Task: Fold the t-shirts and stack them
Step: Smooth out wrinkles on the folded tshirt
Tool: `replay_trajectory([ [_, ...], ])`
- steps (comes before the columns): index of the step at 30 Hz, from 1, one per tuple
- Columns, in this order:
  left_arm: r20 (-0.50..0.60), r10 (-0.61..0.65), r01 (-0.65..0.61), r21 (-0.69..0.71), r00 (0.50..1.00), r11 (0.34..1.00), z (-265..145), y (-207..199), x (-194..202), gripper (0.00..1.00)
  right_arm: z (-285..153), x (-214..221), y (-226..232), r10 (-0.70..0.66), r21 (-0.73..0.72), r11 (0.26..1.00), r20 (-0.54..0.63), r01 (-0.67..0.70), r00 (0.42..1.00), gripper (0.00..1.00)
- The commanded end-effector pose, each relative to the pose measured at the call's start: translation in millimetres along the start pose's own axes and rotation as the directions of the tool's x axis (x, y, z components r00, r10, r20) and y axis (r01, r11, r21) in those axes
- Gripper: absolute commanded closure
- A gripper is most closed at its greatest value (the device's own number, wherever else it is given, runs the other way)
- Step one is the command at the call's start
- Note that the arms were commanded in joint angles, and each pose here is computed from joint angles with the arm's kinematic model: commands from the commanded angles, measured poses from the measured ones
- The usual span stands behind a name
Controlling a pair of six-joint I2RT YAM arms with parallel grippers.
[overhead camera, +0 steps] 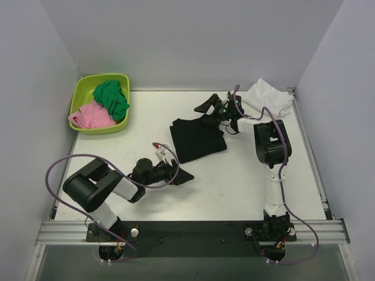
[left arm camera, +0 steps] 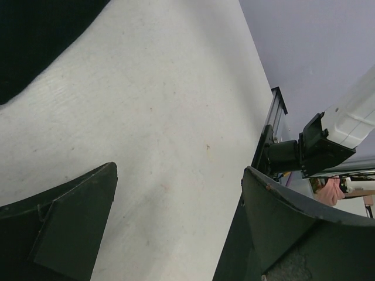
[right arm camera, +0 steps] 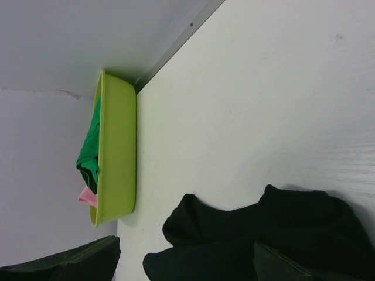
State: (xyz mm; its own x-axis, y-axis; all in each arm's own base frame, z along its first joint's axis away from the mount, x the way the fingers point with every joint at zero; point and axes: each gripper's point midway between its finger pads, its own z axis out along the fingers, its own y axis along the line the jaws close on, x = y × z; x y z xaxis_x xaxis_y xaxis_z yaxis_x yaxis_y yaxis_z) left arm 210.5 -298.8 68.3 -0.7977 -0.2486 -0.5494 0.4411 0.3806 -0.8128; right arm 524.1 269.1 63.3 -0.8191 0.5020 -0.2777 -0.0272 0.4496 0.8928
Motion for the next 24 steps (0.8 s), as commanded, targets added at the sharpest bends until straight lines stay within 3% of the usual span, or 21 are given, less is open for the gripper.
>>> replay_trajectory([
  [1, 0.022, 0.091, -0.093, 0.068, 0.996, 0.993, 2, -36, -23, 0.03, -37, -35, 69, -0.171, -0.051, 0.982, 0.147, 0.180, 0.974, 0.00],
  [5, -0.007, 0.139, -0.139, 0.020, 0.990, 0.990, 2, -54, -35, 0.03, -77, -33, 114, -0.218, -0.077, 0.968, 0.203, 0.238, 0.955, 0.00],
  [10, 0.055, 0.248, -0.248, -0.012, 0.967, 0.969, 3, -90, -81, 0.03, -106, -5, 127, -0.225, -0.058, 0.969, 0.175, 0.238, 0.958, 0.00],
  [15, -0.001, 0.240, -0.239, -0.097, 0.971, 0.966, 21, -80, -100, 0.03, -133, 15, 136, -0.225, -0.073, 0.968, 0.189, 0.242, 0.956, 0.00],
  [24, 0.066, 0.203, -0.191, -0.160, 0.977, 0.969, 38, -57, -146, 0.03, -141, 42, 111, -0.201, -0.064, 0.975, 0.151, 0.212, 0.968, 0.00],
])
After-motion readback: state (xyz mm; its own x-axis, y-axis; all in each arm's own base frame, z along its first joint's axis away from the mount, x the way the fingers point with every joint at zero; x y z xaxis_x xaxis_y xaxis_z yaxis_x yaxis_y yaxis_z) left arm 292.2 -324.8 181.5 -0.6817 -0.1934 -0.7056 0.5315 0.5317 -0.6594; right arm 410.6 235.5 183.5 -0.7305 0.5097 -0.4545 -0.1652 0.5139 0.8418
